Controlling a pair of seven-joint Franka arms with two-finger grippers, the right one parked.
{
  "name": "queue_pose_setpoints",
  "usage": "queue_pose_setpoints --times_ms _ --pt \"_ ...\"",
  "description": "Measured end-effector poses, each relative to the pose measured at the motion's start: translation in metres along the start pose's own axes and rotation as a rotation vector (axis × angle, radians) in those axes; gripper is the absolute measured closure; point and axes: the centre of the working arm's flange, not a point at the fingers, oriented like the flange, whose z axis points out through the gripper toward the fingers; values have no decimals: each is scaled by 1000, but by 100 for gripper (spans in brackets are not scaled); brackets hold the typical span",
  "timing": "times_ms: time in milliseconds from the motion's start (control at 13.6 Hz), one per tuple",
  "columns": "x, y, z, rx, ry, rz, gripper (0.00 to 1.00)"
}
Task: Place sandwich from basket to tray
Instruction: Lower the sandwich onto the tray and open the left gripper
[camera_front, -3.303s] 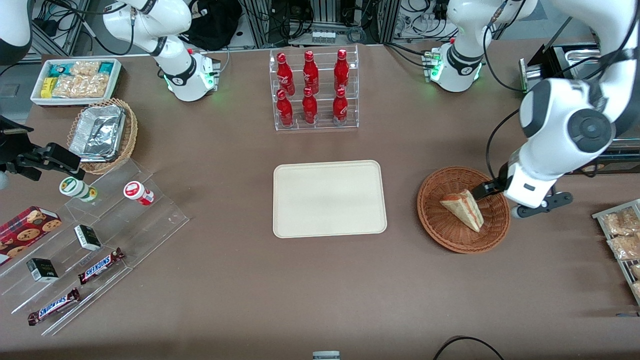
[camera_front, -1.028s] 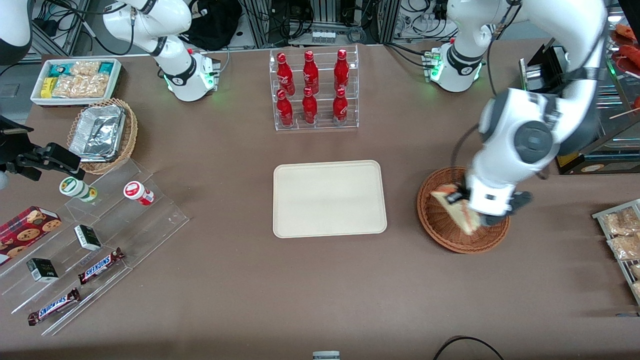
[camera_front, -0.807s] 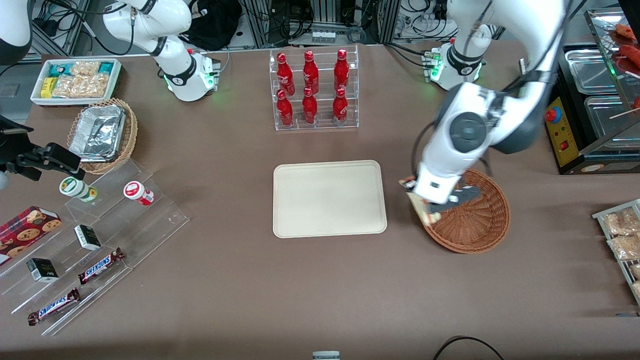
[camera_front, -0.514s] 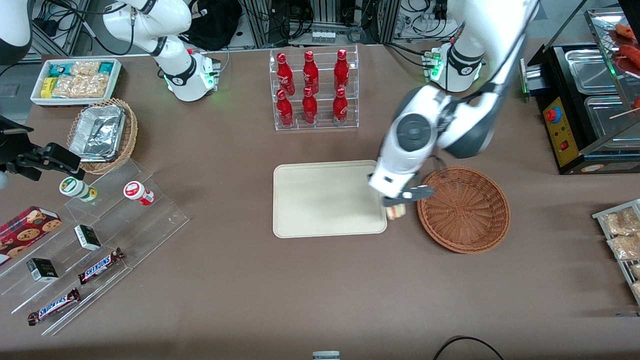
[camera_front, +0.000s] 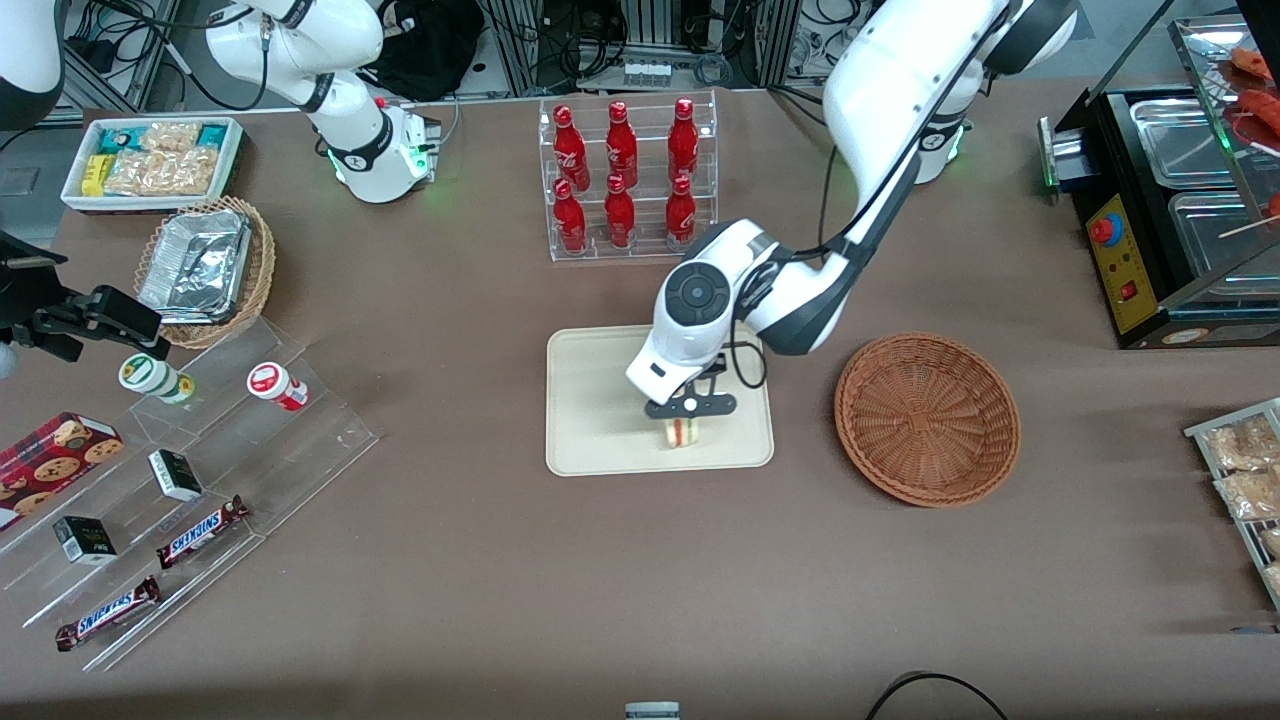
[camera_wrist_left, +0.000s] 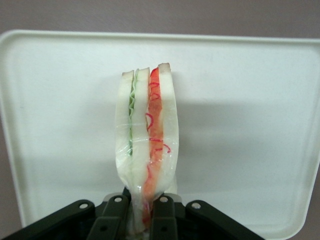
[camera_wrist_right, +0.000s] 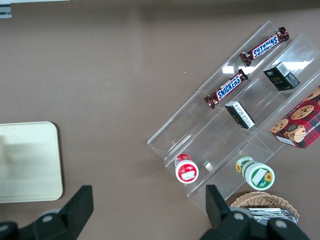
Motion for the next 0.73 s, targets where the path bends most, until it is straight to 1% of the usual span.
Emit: queue_pose_setpoints --times_ms 73,294,367,440,514,734 --pt "-6 6 8 5 -5 13 83" --pt "-12 12 17 29 3 44 83" --pt "-12 12 19 32 2 45 82" --pt "-13 12 20 33 1 46 78" --pt "-13 12 21 34 1 48 70" --pt "-11 14 14 29 9 48 40"
